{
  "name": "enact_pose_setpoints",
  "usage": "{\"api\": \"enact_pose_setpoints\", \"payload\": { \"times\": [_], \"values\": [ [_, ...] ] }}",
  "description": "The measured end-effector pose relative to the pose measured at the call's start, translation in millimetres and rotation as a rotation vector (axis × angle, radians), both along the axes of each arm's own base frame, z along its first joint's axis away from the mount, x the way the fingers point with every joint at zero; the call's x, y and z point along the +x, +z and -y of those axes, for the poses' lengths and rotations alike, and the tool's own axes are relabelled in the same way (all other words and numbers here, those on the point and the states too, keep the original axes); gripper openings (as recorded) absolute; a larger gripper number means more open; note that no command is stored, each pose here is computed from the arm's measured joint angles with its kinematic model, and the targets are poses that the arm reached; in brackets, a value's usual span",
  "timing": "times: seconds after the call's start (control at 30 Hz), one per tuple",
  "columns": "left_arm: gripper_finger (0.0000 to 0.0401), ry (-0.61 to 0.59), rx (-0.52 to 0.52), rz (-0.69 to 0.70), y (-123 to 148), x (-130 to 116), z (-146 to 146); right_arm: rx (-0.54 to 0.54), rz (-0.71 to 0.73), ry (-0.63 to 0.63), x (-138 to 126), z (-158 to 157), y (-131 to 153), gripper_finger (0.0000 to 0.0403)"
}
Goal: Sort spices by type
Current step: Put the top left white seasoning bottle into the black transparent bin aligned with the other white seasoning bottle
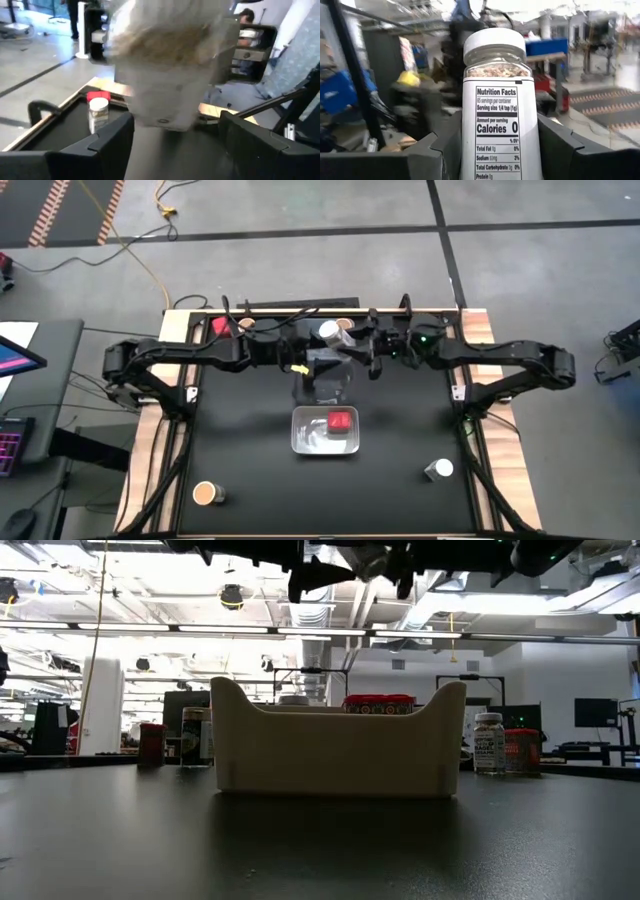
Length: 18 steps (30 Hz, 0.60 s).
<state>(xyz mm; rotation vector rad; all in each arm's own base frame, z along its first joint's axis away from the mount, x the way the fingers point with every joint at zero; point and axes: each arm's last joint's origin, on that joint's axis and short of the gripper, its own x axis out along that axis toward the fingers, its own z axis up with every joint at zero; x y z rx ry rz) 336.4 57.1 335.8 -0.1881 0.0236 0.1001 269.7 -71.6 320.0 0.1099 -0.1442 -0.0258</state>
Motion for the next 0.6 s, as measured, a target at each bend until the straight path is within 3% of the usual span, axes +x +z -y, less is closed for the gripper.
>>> {"api": "enact_pose_setpoints", "payload": {
  "times": [0.6],
  "values": [
    [0.0279, 0.037, 0.057, 0.061, 6.2, -0.3, -4.2, 0.001, 0.045, 0.032, 0.5, -4.8, 4.0, 0.0217]
  ]
}}
